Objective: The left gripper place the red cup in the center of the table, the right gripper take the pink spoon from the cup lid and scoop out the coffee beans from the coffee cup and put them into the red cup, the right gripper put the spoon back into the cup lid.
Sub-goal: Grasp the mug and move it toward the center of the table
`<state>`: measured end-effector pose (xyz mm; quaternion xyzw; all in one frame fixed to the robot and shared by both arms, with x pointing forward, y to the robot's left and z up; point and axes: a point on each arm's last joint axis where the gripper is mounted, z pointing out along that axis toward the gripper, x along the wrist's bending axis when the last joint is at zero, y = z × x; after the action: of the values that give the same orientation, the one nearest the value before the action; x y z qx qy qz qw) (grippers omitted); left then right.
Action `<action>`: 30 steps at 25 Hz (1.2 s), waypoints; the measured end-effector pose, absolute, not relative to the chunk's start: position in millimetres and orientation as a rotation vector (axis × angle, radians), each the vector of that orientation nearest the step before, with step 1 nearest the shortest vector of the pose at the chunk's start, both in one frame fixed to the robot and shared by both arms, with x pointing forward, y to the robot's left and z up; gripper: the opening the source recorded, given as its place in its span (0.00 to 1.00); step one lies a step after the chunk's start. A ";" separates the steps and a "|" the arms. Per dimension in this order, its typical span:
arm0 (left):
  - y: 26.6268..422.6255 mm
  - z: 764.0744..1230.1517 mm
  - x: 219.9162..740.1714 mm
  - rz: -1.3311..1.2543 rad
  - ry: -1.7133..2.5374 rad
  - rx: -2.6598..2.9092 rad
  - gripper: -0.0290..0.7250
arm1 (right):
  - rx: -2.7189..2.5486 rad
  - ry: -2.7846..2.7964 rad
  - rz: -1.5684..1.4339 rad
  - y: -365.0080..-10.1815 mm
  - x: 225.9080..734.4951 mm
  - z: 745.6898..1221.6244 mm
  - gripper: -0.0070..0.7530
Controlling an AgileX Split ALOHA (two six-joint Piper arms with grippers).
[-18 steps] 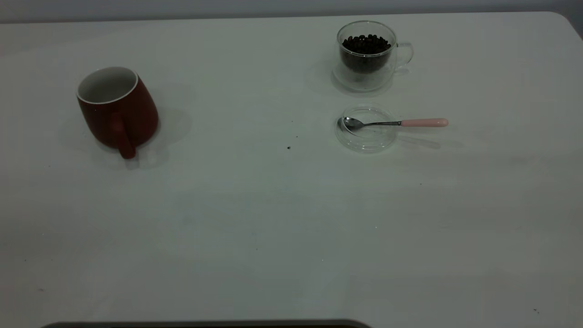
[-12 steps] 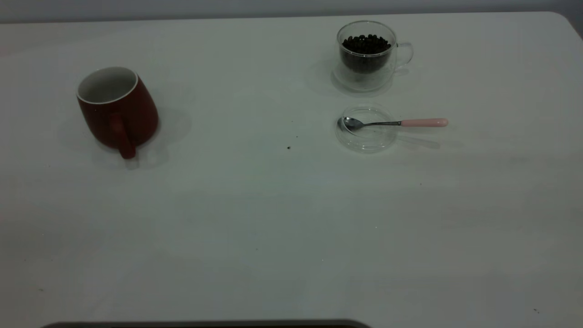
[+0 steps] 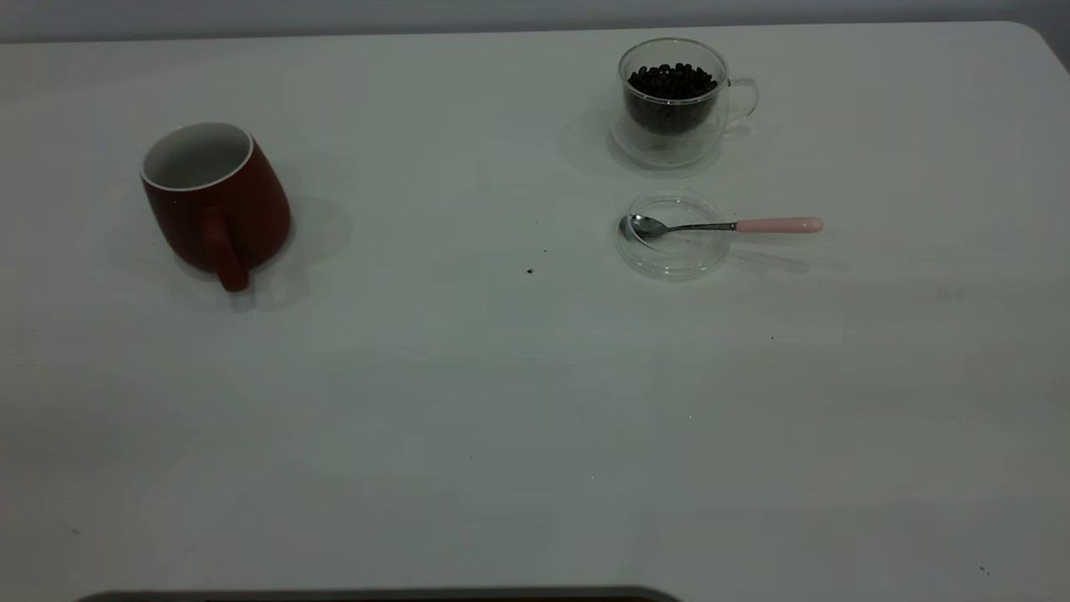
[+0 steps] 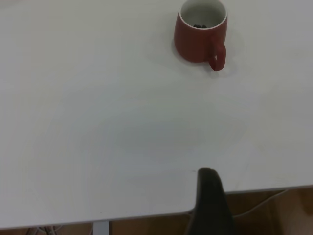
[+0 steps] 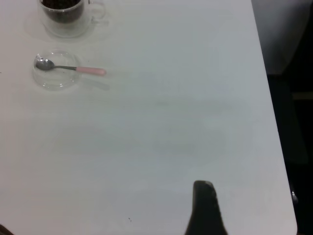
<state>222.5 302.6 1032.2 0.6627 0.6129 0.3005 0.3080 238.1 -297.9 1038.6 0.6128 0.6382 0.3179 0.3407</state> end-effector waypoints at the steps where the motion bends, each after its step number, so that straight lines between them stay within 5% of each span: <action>1: 302.6 1032.2 222.5 0.795 1.621 1.752 0.82 | 1.594 1.661 0.827 -297.9 238.1 1038.6 0.77; 15: 302.8 1068.5 248.4 0.758 1.682 1.801 0.82 | 1.594 1.661 0.827 -297.9 238.1 1038.6 0.77; 23: 297.8 1121.4 344.4 0.597 1.794 1.993 0.82 | 1.594 1.661 0.827 -297.9 238.1 1038.6 0.77; 30: 293.2 1112.7 439.2 0.485 1.648 2.367 0.82 | 1.594 1.661 0.827 -297.9 238.1 1038.6 0.77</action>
<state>439.2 293.2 1112.7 0.8046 0.5602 0.1647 0.1083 238.1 -297.9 1038.6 0.6128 0.6382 0.3179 0.3407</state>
